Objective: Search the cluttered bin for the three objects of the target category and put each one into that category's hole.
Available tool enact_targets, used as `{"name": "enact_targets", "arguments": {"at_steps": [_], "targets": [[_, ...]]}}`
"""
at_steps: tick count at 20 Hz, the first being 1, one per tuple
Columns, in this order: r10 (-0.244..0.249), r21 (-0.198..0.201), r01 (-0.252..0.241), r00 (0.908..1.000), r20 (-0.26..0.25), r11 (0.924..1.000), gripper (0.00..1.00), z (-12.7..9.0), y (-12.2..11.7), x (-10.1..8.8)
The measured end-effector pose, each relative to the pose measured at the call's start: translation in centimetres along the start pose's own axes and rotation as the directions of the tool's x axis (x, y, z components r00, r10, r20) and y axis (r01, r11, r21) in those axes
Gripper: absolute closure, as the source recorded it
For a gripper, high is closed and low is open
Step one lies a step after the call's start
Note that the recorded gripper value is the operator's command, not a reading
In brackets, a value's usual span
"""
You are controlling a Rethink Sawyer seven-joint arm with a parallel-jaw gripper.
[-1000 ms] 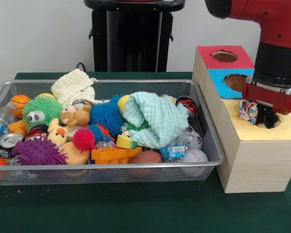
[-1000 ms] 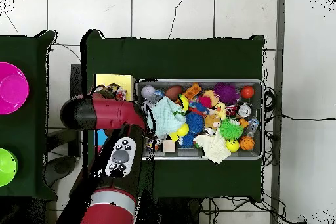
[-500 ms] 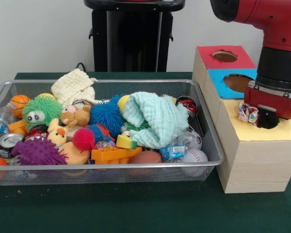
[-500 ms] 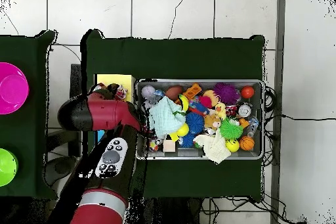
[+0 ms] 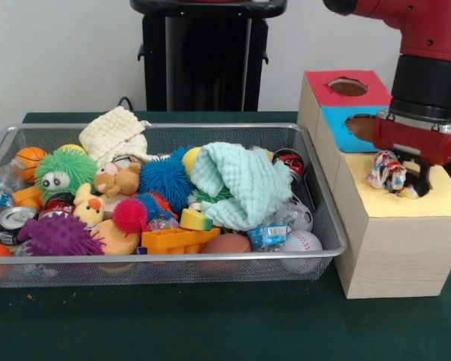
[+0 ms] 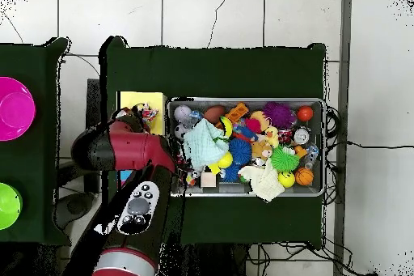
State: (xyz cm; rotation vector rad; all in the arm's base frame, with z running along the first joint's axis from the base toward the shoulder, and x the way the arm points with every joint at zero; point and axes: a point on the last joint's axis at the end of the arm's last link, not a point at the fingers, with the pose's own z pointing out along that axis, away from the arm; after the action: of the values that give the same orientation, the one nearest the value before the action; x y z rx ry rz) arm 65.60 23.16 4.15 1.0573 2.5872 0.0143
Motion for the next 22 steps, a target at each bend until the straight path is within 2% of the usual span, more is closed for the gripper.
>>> {"name": "enact_targets", "arguments": {"at_steps": [3,7,17,22], "targets": [[0.013,-0.019,-0.013,0.9996,0.024,0.9997,0.0,-1.4,-0.4,-0.4],[0.021,-0.027,-0.02,0.9993,0.031,0.9994,0.0,-2.5,-0.7,-0.5],[0.026,-0.031,-0.025,0.9992,0.031,0.9992,0.0,-3.3,-0.8,-0.7],[0.034,-0.027,-0.034,0.9993,0.015,0.9991,0.0,-3.8,-0.7,-0.9]]}}
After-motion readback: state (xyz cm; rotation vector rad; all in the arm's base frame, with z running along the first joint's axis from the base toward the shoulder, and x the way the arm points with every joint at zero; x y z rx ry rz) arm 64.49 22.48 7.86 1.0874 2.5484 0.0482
